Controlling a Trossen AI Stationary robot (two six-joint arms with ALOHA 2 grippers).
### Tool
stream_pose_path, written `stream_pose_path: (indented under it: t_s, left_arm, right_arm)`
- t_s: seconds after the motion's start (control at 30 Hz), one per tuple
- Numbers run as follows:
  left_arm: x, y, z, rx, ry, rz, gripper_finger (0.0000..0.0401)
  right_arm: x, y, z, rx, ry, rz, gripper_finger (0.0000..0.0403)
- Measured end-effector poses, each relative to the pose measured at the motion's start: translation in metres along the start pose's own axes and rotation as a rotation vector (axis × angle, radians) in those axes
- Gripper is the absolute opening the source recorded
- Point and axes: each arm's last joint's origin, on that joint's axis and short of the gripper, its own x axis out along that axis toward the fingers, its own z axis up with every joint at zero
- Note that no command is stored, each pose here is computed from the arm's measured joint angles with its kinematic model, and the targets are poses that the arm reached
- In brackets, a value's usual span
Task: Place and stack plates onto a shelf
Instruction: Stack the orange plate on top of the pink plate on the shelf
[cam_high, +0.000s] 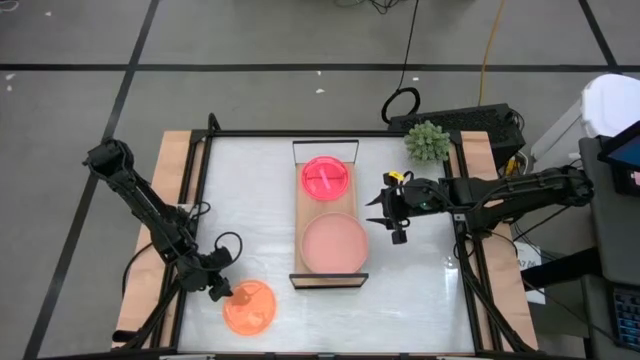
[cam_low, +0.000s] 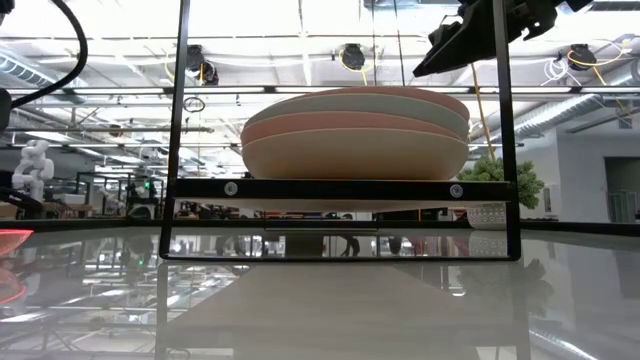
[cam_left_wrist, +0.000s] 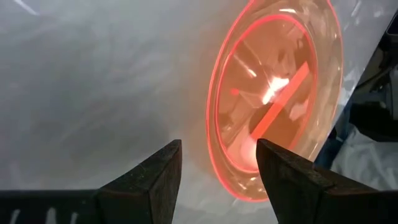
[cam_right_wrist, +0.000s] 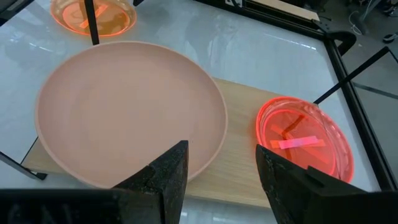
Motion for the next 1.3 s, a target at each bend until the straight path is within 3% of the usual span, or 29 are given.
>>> stream_pose_path:
  t_s: [0.57,0.73,1.03,1.3]
  left_arm:
    - [0.000,-0.004,0.001,-0.031,-0.040,-0.041,0.0211]
    - [0.010,-0.001,0.000,-0.025,-0.040,0.000,0.0211]
    - [0.020,-0.005,-0.002,-0.035,-0.030,-0.020,0.0209]
    - [0.020,-0.002,-0.001,-0.033,-0.033,0.001,0.0124]
  right_arm:
    - [0.000,0.000,-0.001,0.000,0.015,0.003,0.0169]
    - [0.000,0.000,-0.002,0.004,0.016,0.004,0.0169]
    - [0.000,0.000,-0.002,0.011,0.022,0.005,0.0169]
    - [0.000,0.001,-0.002,0.011,0.022,0.005,0.0169]
